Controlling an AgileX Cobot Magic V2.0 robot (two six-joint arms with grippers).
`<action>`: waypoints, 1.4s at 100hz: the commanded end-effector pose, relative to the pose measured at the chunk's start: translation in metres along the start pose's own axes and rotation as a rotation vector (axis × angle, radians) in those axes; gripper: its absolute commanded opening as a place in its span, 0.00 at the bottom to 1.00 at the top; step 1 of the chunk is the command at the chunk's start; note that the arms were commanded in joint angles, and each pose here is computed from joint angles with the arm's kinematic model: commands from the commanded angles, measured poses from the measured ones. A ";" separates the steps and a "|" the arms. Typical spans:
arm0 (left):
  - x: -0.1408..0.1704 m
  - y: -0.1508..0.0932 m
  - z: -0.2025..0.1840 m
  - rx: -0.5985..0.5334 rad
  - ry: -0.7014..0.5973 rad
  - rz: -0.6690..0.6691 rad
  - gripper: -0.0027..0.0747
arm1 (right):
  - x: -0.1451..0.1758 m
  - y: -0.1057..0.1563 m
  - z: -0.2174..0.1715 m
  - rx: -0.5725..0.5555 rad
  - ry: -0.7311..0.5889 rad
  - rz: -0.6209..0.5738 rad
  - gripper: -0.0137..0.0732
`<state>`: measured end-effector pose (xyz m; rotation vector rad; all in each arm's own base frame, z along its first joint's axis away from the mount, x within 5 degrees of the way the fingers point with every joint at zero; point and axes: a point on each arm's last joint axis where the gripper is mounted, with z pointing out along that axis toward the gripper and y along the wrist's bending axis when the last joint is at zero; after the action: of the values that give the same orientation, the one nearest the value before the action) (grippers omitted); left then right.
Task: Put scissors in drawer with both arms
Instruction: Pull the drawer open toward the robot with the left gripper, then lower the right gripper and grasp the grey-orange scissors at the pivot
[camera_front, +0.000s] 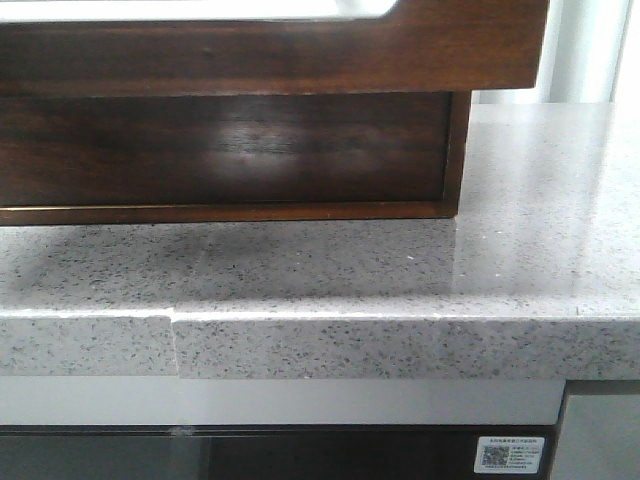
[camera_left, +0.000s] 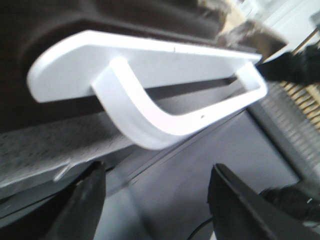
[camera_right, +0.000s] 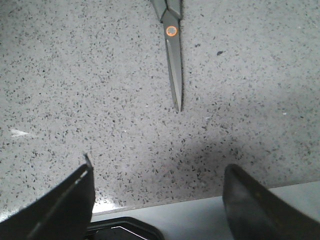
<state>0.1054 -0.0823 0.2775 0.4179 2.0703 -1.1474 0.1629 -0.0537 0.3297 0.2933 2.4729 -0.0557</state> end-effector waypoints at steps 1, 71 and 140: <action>-0.009 -0.006 -0.007 -0.060 0.065 0.020 0.58 | -0.011 -0.002 -0.009 0.018 -0.085 -0.008 0.70; -0.049 -0.061 -0.099 -0.627 -0.182 0.465 0.58 | -0.066 -0.025 0.064 0.009 0.081 0.010 0.70; -0.061 -0.065 -0.101 -0.627 -0.327 0.486 0.58 | -0.130 -0.017 0.150 -0.084 0.255 -0.135 0.52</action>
<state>0.0634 -0.0295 0.3789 0.4137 1.8775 -0.2082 0.3471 -0.1131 0.2671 0.1342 2.7989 0.0546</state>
